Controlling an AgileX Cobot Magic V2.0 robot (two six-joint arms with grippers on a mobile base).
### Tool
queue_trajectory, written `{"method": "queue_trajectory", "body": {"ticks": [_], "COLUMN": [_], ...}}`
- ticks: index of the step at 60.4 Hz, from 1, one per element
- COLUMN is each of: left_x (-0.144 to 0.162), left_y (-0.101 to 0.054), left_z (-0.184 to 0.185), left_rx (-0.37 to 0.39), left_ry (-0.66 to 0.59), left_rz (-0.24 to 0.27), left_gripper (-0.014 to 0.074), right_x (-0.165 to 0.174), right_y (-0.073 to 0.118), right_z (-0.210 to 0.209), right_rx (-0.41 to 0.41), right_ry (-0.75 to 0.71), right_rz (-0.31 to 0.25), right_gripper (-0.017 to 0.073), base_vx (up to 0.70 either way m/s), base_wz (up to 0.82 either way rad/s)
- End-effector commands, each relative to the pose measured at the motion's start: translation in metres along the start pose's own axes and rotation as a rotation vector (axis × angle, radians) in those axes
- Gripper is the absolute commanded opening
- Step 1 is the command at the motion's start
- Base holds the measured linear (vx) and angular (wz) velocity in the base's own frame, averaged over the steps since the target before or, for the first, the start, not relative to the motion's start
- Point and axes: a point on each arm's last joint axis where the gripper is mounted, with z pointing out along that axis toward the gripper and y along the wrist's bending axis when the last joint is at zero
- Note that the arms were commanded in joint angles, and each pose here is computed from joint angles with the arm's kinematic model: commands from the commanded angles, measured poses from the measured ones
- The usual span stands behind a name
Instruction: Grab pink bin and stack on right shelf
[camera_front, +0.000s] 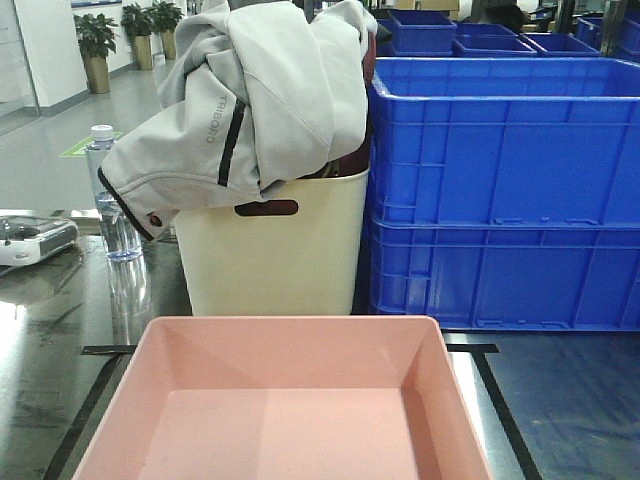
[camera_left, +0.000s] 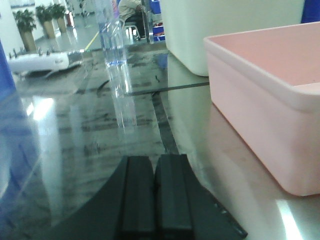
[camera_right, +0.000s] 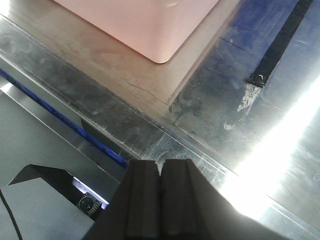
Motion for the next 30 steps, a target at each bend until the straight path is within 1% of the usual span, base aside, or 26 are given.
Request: {"method": "queue_trajectory", "body": {"ticks": [1,5,12,18,30], "left_x": [-0.007,0.001,0.006,0.003,0.003], "left_y": [0.001,0.000,-0.001,-0.001,-0.001], "left_z": [-0.001,0.001,0.003,0.003,0.003], "left_rx": [-0.010,-0.009,0.003,0.008,0.008], "left_ry": [-0.135,-0.138,-0.169,-0.203,-0.200], "left_rz": [-0.071,-0.107,-0.126,-0.124,-0.124], "left_gripper": [0.0000,0.0000,0.0000,0.0000,0.0001], "right_x": [-0.010,-0.010,-0.010,-0.010,-0.010], "right_y": [-0.001,-0.001,-0.001,-0.001,-0.001], "right_z": [-0.004,-0.004,-0.004,-0.004,-0.004], "right_rx": [0.012,0.012,0.011,0.011,0.011], "right_ry": [-0.071,-0.068,-0.066,-0.066,-0.066], "right_rz": [-0.010,-0.010,-0.010,-0.010,-0.010], "right_gripper": [-0.0012,-0.0012,-0.0012,-0.0012,-0.0012], "base_vx": [0.00,0.00,0.00,0.00,0.00], "base_wz": [0.00,0.00,0.00,0.00,0.00]}}
